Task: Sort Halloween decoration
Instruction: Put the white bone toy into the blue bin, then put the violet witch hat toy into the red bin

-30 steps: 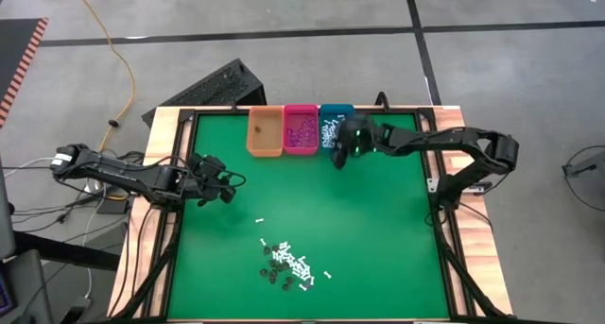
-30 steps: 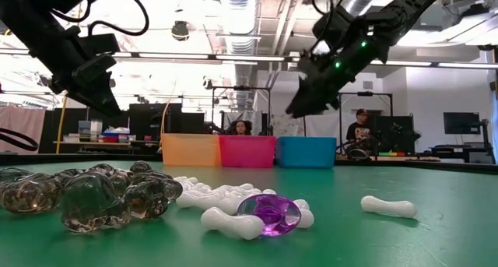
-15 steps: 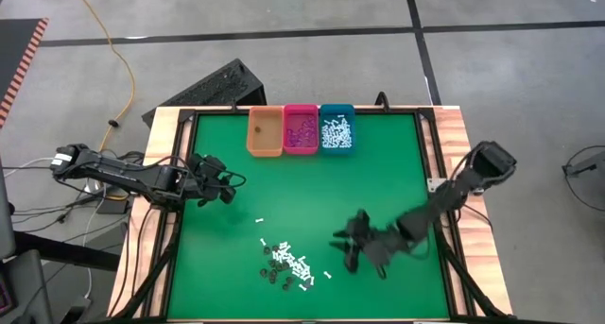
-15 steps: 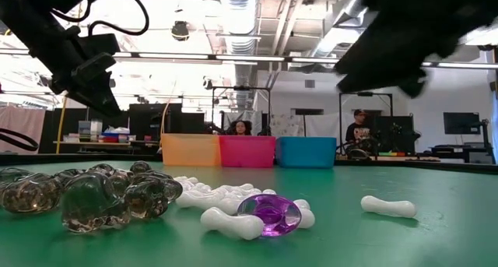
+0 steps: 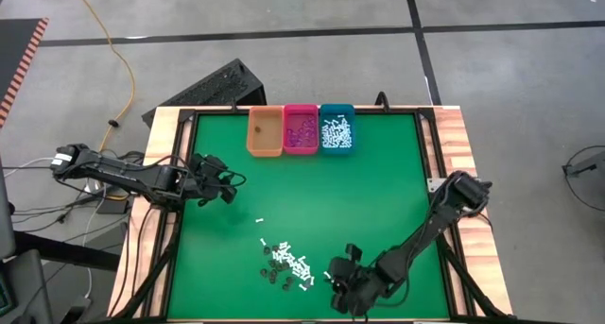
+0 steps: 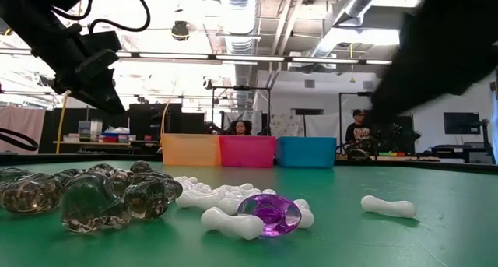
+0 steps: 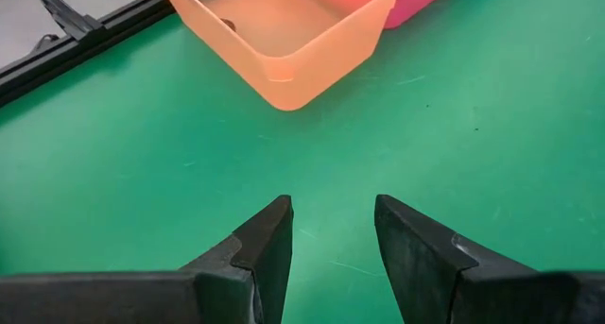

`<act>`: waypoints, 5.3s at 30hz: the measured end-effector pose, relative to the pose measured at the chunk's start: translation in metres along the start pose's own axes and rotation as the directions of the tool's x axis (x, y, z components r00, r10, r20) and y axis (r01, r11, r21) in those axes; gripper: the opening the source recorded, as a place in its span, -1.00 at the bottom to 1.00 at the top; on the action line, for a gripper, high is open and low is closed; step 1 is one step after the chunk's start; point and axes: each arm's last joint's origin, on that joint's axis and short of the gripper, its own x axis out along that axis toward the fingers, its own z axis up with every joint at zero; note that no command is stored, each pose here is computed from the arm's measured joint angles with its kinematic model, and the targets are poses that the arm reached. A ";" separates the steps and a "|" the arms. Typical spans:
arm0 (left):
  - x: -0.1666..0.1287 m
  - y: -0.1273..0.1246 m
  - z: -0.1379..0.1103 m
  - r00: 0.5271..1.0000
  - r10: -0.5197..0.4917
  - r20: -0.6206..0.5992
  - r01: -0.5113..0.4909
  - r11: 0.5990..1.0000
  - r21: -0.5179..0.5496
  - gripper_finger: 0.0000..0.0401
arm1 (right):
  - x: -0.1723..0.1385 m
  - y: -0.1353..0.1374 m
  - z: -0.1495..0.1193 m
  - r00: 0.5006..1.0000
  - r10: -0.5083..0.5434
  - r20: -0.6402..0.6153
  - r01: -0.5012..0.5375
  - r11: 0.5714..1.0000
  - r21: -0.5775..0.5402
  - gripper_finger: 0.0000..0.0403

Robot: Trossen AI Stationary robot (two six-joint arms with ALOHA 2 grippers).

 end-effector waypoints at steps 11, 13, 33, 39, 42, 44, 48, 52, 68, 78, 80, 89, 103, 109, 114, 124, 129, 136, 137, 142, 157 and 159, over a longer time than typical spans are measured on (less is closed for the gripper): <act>0.000 0.000 0.000 1.000 0.000 0.000 0.000 1.000 0.009 -0.28 | 0.015 0.010 -0.009 0.992 -0.123 -0.027 0.123 0.992 -0.002 -0.31; 0.000 0.000 0.000 1.000 -0.001 0.001 0.001 1.000 0.008 -0.28 | 0.015 0.009 -0.009 0.991 -0.134 -0.029 0.134 0.991 -0.005 -0.31; 0.000 0.000 0.000 1.000 0.000 0.001 0.000 1.000 0.005 -0.28 | 0.026 -0.005 -0.011 0.987 -0.113 -0.118 0.115 0.993 0.012 -0.31; 0.000 0.000 0.000 1.000 0.001 0.000 -0.001 1.000 0.006 -0.28 | 0.040 -0.006 -0.018 0.975 -0.076 -0.211 0.084 0.996 0.028 -0.31; 0.000 0.000 0.000 1.000 0.001 -0.001 -0.001 1.000 0.006 -0.28 | 0.047 -0.007 -0.020 0.971 -0.067 -0.231 0.078 0.996 0.036 -0.31; 0.000 0.000 0.000 1.000 0.002 -0.003 -0.002 1.000 0.007 -0.28 | 0.047 -0.009 -0.018 0.972 -0.077 -0.221 0.087 0.996 0.036 -0.32; 0.000 0.000 0.000 1.000 0.002 -0.004 -0.002 1.000 0.006 -0.28 | 0.048 -0.011 -0.017 0.968 -0.079 -0.238 0.092 0.995 0.041 -0.48; 0.000 0.000 0.000 1.000 0.002 -0.004 -0.002 1.000 0.005 -0.28 | 0.048 -0.012 -0.018 0.966 -0.088 -0.243 0.099 0.995 0.034 -0.80; 0.000 0.001 -0.001 1.000 0.007 -0.010 -0.007 1.000 0.012 -0.28 | 0.021 -0.040 0.026 0.953 -0.262 -0.152 0.253 0.965 -0.073 -0.93; 0.000 0.001 -0.001 1.000 0.007 -0.009 -0.006 1.000 0.022 -0.28 | -0.007 -0.128 0.122 0.863 -0.499 -0.079 0.463 0.844 -0.271 -0.91; 0.000 0.001 -0.001 1.000 0.007 -0.009 -0.007 1.000 0.022 -0.28 | -0.012 -0.155 0.144 0.843 -0.534 -0.068 0.492 0.816 -0.305 -0.91; 0.000 0.001 -0.001 1.000 0.006 -0.008 -0.006 1.000 0.012 -0.28 | -0.054 -0.294 0.223 0.819 -0.574 -0.028 0.560 0.807 -0.186 -0.91; 0.000 0.001 -0.001 1.000 0.006 -0.008 -0.006 1.000 0.010 -0.28 | -0.047 -0.388 0.223 0.899 -0.402 -0.171 0.413 0.910 0.034 -0.41; 0.000 0.001 -0.001 1.000 0.006 -0.009 -0.006 1.000 0.013 -0.28 | -0.044 -0.377 0.224 0.906 -0.394 -0.154 0.400 0.917 0.009 -0.09; 0.000 0.001 -0.001 1.000 0.005 -0.011 -0.005 1.000 0.027 -0.28 | -0.031 -0.329 0.222 0.971 -0.178 -0.160 0.169 0.983 -0.072 -0.05; 0.000 0.001 -0.001 1.000 0.006 -0.010 -0.006 1.000 0.027 -0.28 | 0.005 -0.149 0.176 0.995 0.039 -0.096 -0.079 0.887 -0.456 -0.14; 0.000 0.000 -0.001 1.000 0.002 -0.007 -0.002 1.000 0.025 -0.28 | 0.027 -0.093 0.154 0.990 0.136 0.029 -0.100 0.841 -0.532 -0.17; 0.002 -0.001 -0.001 1.000 -0.005 -0.019 0.006 1.000 0.028 -0.28 | 0.070 -0.053 0.121 0.983 0.170 -0.072 -0.176 0.752 -0.635 -0.19; 0.002 -0.002 -0.001 1.000 -0.009 -0.017 0.010 1.000 0.024 -0.28 | 0.076 -0.049 0.118 0.980 0.173 -0.099 -0.195 0.738 -0.646 -0.19; 0.002 -0.003 -0.002 0.999 -0.015 -0.029 0.016 0.999 0.028 -0.28 | 0.088 -0.031 0.127 0.952 0.243 -0.185 -0.304 0.711 -0.635 -0.19; 0.002 -0.004 -0.002 0.997 -0.060 -0.055 0.063 0.997 0.052 -0.28 | 0.091 -0.038 0.143 0.939 0.267 -0.216 -0.343 0.705 -0.621 -0.19; 0.003 -0.005 -0.002 0.992 -0.091 -0.088 0.097 0.992 0.074 -0.28 | 0.087 -0.040 0.150 0.940 0.276 -0.199 -0.340 0.734 -0.588 -0.19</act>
